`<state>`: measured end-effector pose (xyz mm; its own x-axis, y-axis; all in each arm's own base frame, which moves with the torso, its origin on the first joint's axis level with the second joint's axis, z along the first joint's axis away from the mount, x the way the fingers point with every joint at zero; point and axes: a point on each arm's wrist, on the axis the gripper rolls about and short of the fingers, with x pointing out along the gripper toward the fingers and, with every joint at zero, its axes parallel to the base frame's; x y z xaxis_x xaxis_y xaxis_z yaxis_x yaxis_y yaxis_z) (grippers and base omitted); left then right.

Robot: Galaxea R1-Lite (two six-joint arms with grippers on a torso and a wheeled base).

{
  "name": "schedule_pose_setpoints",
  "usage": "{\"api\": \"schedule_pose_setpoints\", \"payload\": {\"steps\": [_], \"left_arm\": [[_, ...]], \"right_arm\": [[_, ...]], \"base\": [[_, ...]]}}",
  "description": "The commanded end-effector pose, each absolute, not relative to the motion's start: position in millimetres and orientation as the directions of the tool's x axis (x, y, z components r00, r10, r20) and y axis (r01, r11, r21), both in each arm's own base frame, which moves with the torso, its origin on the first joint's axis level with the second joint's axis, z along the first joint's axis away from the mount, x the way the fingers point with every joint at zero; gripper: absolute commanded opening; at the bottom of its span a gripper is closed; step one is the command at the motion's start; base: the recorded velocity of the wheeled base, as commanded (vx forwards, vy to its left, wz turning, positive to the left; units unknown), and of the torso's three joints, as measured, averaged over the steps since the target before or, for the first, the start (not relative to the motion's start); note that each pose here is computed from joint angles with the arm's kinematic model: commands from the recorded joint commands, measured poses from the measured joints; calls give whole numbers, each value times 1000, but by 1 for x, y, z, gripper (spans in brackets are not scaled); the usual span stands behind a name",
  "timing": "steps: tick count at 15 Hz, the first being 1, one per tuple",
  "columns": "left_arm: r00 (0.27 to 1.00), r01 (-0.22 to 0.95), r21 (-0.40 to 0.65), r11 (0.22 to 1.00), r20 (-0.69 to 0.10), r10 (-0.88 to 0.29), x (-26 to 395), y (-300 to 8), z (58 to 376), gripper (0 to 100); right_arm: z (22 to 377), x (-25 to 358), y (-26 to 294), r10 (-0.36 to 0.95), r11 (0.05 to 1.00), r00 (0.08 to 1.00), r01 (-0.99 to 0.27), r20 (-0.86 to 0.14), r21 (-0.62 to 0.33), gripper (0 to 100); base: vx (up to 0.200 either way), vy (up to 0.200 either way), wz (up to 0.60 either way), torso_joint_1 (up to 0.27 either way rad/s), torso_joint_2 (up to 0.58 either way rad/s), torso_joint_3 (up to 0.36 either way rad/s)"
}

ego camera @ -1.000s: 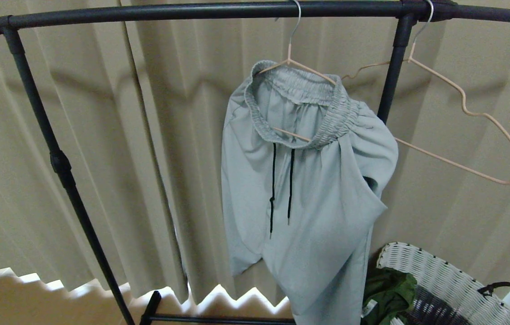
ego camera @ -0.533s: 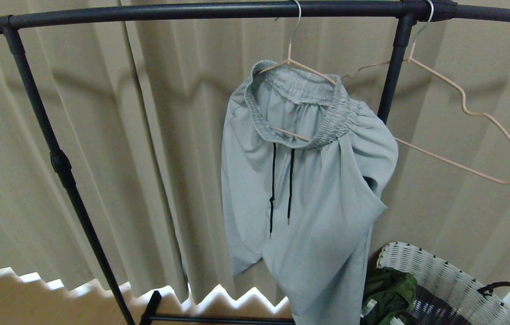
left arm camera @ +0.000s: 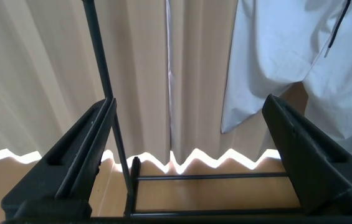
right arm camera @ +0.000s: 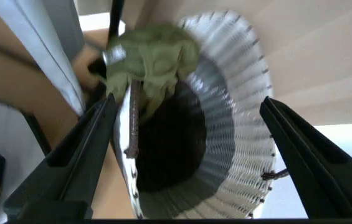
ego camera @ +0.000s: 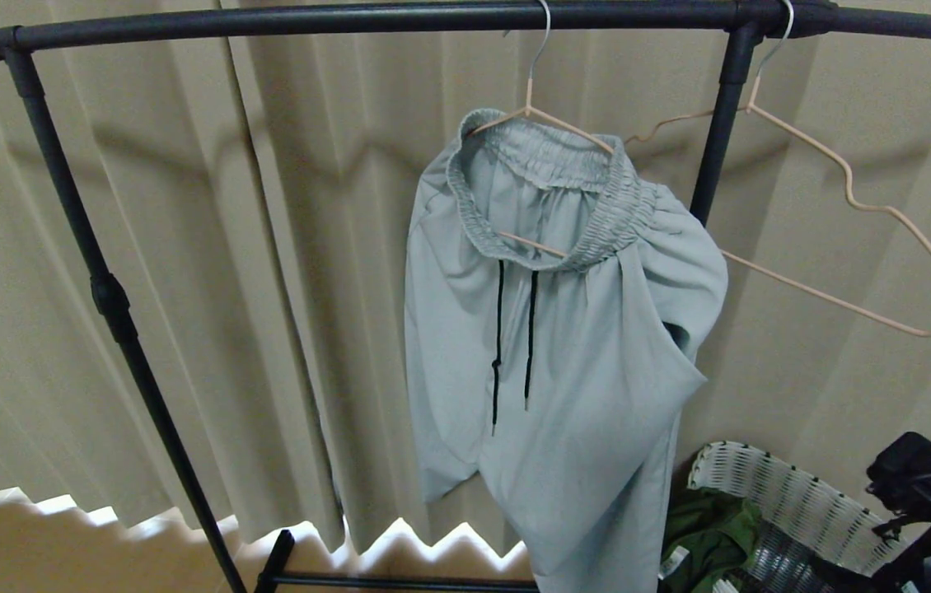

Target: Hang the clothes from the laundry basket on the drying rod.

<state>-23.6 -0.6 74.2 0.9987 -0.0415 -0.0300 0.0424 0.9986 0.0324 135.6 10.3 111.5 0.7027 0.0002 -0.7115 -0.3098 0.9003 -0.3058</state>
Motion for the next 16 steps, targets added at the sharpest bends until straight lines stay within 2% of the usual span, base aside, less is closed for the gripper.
{"api": "schedule_pose_setpoints", "payload": {"steps": [1,6,12,16], "left_arm": [[999,42,33,999,-29,-41,-24,-1,74,100],[999,42,31,999,-28,-41,-24,-1,75,100],[999,42,31,999,-29,-41,-24,-1,74,100],[999,42,31,999,-28,-41,-24,-1,75,100]], "right_arm": [[79,161,13,-16,888,574,-369,-818,-276,100],[51,183,14,-24,881,502,-399,-864,-256,100],[20,211,22,-16,870,506,-418,-862,-262,100],[6,225,15,-72,882,535,-361,-842,-304,100]], "base": [[0,0,0,0,0,0],[0,0,0,0,0,0],[0,0,0,0,0,0],[0,0,0,0,0,0]]}}
